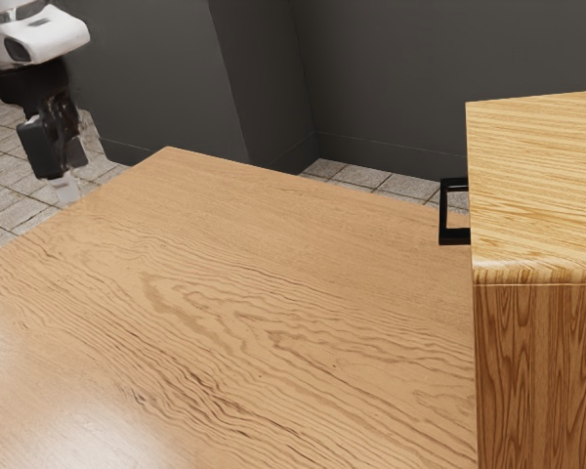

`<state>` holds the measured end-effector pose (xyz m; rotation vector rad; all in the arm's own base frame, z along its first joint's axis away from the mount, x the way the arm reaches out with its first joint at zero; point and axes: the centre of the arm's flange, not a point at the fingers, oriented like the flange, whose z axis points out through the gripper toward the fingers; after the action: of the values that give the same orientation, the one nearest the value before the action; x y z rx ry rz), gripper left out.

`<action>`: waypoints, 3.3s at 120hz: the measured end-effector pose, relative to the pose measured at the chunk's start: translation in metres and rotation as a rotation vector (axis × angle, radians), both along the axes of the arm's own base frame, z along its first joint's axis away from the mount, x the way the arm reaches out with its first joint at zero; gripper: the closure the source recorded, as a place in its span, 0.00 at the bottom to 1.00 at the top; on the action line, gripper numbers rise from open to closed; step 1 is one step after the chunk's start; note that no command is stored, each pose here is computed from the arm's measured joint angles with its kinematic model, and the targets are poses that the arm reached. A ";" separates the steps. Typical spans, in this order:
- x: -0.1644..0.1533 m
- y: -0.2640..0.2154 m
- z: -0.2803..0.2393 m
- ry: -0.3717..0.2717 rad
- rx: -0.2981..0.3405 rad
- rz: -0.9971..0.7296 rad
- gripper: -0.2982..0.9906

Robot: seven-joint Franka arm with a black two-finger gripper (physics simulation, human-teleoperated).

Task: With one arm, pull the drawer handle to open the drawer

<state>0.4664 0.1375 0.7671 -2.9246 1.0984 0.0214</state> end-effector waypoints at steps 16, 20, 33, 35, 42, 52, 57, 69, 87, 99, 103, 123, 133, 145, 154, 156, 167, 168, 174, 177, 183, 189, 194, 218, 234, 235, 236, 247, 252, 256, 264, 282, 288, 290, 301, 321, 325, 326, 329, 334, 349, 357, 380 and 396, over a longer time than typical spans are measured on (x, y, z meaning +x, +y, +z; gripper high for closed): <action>-0.011 0.055 0.010 -0.082 0.038 -0.101 0.23; -0.014 0.064 0.012 -0.093 0.051 -0.128 0.23; -0.014 0.070 0.017 -0.111 0.088 -0.249 0.23; -0.013 0.068 0.017 -0.114 0.091 -0.273 0.23; -0.006 0.055 0.019 -0.121 0.102 -0.363 0.23; 0.011 0.023 0.021 -0.145 0.119 -0.523 0.23; 0.019 0.003 0.021 -0.161 0.127 -0.610 0.23; 0.037 -0.049 0.014 -0.187 0.139 -0.817 0.23; 0.043 -0.067 -0.007 -0.222 0.162 -0.985 0.23; 0.045 -0.073 -0.021 -0.251 0.184 -1.067 0.23; 0.048 -0.079 -0.025 -0.262 0.192 -1.103 0.23; 0.063 -0.114 -0.044 -0.318 0.242 -1.268 0.23; 0.068 -0.118 -0.054 -0.337 0.267 -1.317 0.23; 0.068 -0.118 -0.061 -0.366 0.299 -1.360 0.23; 0.070 -0.127 -0.066 -0.389 0.322 -1.402 0.23; 0.071 -0.130 -0.066 -0.395 0.328 -1.413 0.23; 0.073 -0.141 -0.073 -0.420 0.350 -1.462 0.23; 0.074 -0.141 -0.073 -0.422 0.351 -1.465 0.23; 0.075 -0.143 -0.078 -0.440 0.352 -1.482 0.23; 0.076 -0.144 -0.080 -0.452 0.351 -1.489 0.23; 0.077 -0.147 -0.081 -0.477 0.355 -1.507 0.23; 0.078 -0.155 -0.080 -0.501 0.363 -1.533 0.23; 0.078 -0.163 -0.080 -0.517 0.371 -1.557 0.23; 0.078 -0.193 -0.078 -0.564 0.413 -1.660 0.23; 0.075 -0.215 -0.077 -0.584 0.432 -1.733 0.23; 0.075 -0.216 -0.077 -0.585 0.433 -1.736 0.23; 0.075 -0.216 -0.077 -0.586 0.434 -1.738 0.23; 0.074 -0.219 -0.078 -0.589 0.445 -1.761 0.23; 0.075 -0.220 -0.078 -0.590 0.450 -1.771 0.23; 0.074 -0.223 -0.078 -0.593 0.453 -1.782 0.23; 0.073 -0.229 -0.076 -0.602 0.461 -1.803 0.23; 0.068 -0.232 -0.067 -0.630 0.481 -1.823 0.23; 0.065 -0.236 -0.064 -0.643 0.484 -1.833 0.23; 0.064 -0.237 -0.063 -0.645 0.485 -1.836 0.23; 0.063 -0.244 -0.061 -0.664 0.486 -1.851 0.23; 0.065 -0.251 -0.064 -0.680 0.486 -1.868 0.23; 0.066 -0.253 -0.065 -0.682 0.485 -1.874 0.23; 0.066 -0.254 -0.065 -0.682 0.485 -1.875 0.23; 0.066 -0.255 -0.066 -0.683 0.485 -1.879 0.23; 0.066 -0.258 -0.067 -0.684 0.485 -1.886 0.23; 0.073 -0.263 -0.077 -0.668 0.483 -1.900 0.23; 0.075 -0.264 -0.077 -0.666 0.489 -1.905 0.23; 0.074 -0.277 -0.077 -0.677 0.483 -1.926 0.23; 0.075 -0.276 -0.078 -0.691 0.464 -1.909 0.29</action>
<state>0.5415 -0.1384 0.6889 -0.5198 2.4389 -0.5435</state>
